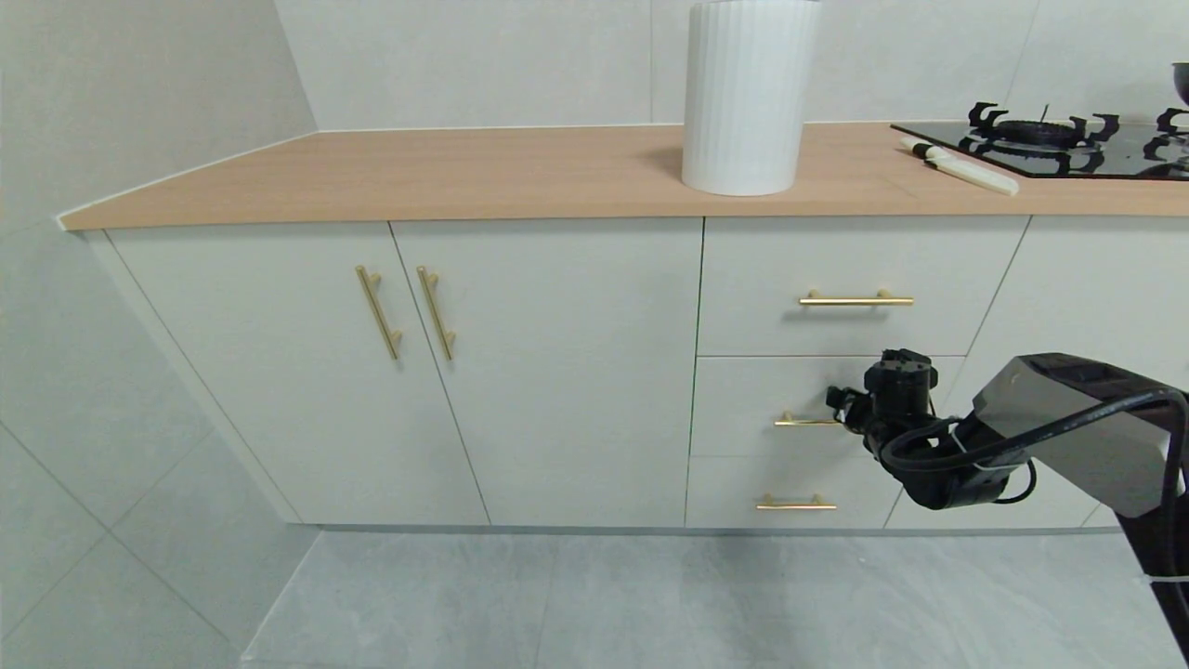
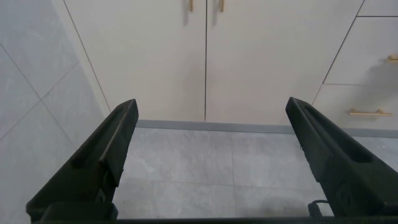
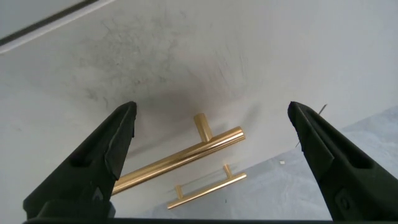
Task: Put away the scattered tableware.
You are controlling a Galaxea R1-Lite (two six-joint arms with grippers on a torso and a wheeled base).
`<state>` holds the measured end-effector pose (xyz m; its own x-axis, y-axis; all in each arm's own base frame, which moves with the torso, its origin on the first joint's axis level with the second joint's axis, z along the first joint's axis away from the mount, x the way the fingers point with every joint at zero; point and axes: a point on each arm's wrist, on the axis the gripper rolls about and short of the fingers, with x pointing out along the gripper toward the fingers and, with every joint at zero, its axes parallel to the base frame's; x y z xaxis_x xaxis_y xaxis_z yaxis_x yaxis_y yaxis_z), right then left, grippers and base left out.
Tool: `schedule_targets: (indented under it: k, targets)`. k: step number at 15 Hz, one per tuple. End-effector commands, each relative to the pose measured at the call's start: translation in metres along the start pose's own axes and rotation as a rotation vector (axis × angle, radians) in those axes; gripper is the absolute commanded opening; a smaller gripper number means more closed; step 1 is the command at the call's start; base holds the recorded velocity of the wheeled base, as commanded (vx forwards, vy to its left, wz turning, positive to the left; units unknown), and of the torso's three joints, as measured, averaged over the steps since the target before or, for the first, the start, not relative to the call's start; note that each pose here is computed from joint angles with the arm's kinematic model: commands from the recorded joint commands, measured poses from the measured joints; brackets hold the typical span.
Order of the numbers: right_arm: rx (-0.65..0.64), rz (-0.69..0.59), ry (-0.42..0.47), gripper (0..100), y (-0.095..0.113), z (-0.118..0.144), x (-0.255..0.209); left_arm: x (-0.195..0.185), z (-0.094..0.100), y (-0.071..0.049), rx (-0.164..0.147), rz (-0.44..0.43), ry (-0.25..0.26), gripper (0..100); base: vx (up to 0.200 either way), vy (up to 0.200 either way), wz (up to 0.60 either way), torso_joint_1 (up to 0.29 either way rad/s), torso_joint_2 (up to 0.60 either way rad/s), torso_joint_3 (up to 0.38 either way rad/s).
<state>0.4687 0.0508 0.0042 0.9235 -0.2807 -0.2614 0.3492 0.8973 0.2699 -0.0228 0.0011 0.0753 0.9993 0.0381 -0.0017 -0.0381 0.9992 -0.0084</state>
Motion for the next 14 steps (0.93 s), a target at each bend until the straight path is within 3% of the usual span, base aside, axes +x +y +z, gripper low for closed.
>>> schedule_targets:
  k: [1,4,7,10,14]
  targets:
    - [0.002,0.001,-0.005,100,0.000,0.004,-0.004,0.000,0.000,0.000,-0.001,0.000,0.000,100,0.000,0.000,0.00,0.000,0.00,0.000]
    - [-0.015,0.015,0.032,100,-0.003,0.018,-0.033,0.000,0.000,0.000,-0.001,0.000,0.000,100,0.000,0.000,0.00,0.000,0.00,0.000]
    - [-0.042,0.076,0.069,100,-0.007,0.046,-0.095,0.000,0.000,0.000,-0.001,0.000,0.000,100,0.000,0.000,0.00,0.000,0.00,0.000]
    - [-0.091,0.145,0.016,100,-0.011,0.084,-0.169,0.000,0.000,0.000,-0.001,0.000,0.000,100,0.000,0.000,0.00,0.000,0.00,0.000]
    - [-0.097,0.217,-0.037,100,-0.033,0.103,-0.253,0.000,0.000,0.000,-0.001,0.000,0.000,100,0.000,0.000,0.00,0.000,0.00,0.000]
